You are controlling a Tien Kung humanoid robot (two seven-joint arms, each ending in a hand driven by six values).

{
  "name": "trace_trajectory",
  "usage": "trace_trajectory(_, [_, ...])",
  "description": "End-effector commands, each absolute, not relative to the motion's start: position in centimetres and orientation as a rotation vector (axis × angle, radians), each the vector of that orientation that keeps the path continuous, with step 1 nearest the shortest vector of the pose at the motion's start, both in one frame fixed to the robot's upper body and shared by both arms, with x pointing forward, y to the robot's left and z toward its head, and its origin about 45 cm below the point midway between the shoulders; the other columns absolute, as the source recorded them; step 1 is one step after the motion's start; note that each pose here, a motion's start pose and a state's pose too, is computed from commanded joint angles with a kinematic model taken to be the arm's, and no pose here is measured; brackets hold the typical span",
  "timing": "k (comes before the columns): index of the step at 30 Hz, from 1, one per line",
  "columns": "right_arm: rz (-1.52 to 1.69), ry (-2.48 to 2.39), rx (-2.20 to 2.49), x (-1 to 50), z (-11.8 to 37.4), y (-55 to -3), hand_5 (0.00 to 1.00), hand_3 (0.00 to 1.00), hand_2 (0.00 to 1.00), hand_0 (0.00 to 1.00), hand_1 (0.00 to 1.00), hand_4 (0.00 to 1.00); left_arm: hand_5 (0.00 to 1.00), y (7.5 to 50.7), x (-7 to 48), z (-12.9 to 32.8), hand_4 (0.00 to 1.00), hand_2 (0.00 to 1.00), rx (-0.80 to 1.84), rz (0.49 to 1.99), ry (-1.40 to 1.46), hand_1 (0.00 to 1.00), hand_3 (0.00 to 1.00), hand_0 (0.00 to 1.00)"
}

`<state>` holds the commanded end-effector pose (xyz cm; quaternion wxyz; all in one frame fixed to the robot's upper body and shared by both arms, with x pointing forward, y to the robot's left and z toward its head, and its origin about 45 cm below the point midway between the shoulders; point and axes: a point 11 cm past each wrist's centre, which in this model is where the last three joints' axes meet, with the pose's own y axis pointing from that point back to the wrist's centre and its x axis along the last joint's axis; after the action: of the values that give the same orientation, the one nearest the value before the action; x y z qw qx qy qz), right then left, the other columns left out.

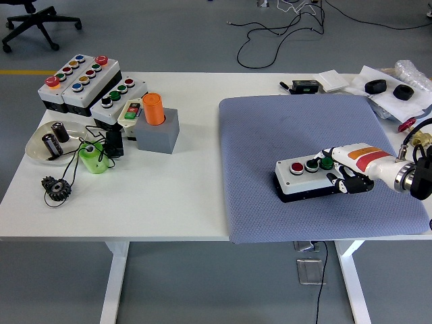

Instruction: Pick up the button,place it on the desk,press the button,press the button

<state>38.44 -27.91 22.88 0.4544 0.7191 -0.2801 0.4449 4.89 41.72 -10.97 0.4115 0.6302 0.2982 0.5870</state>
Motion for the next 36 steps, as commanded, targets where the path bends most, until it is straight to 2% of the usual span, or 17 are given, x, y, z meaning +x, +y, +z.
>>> trace_trajectory(10, [1.128,-0.868,1.864,38.5,26.0,-28.3,0.002,0.714,0.112,0.219,0.002,0.456,0.967,41.8,5.0,-10.9,0.275,0.483,1.586,1.477,0.746,0.516,0.444,0.597])
trace_trajectory(11, [1.134,-0.921,1.89,38.4,26.7,-28.4,0.002,0.717,0.167,0.247,0.002,0.434,0.967,41.8,5.0,-10.9,0.275,0.485,1.587,1.478,0.745,0.516,0.446,0.596])
trace_trajectory(16, [1.029,-1.167,2.02,38.6,29.4,-29.4,0.002,0.717,0.167,0.247,0.002,0.434,0.967,41.9,4.8,-10.9,0.275,0.485,1.593,1.475,0.743,0.516,0.446,0.596])
trace_trajectory(17, [0.98,-1.186,2.046,38.6,29.5,-29.6,0.204,0.998,0.612,0.458,0.476,0.717,0.969,41.9,4.8,-10.9,0.275,0.484,1.593,1.475,0.744,0.516,0.446,0.596])
trace_trajectory(22, [0.763,-1.348,2.189,38.6,30.0,-30.4,0.204,0.998,0.612,0.458,0.476,0.717,0.969,41.8,4.4,-11.0,0.275,0.484,1.604,1.46,0.744,0.516,0.446,0.596])
trace_trajectory(23, [0.727,-1.375,2.215,38.6,30.0,-30.4,0.263,0.977,0.908,0.732,0.745,0.763,0.969,41.8,4.4,-11.0,0.275,0.484,1.605,1.46,0.744,0.518,0.447,0.596])
trace_trajectory(29, [0.505,-1.767,2.272,39.3,30.8,-33.3,0.263,0.977,0.908,0.732,0.745,0.763,0.969,41.7,4.1,-11.1,0.275,0.484,1.608,1.452,0.747,0.518,0.447,0.596])
trace_trajectory(30, [0.452,-1.827,2.272,39.4,30.7,-33.9,0.285,0.933,0.898,0.754,0.776,0.768,0.97,41.6,4.1,-11.1,0.274,0.488,1.607,1.452,0.749,0.519,0.45,0.596])
trace_trajectory(35, [0.19,-1.955,2.348,39.5,30.2,-34.6,0.285,0.933,0.898,0.754,0.776,0.768,0.97,41.5,4.2,-11.1,0.274,0.488,1.604,1.45,0.749,0.519,0.45,0.596])
trace_trajectory(36, [0.131,-1.98,2.366,39.6,30.1,-34.6,0.363,0.921,0.896,0.8,0.82,0.761,0.973,41.5,4.3,-11.1,0.275,0.489,1.602,1.451,0.749,0.519,0.451,0.596])
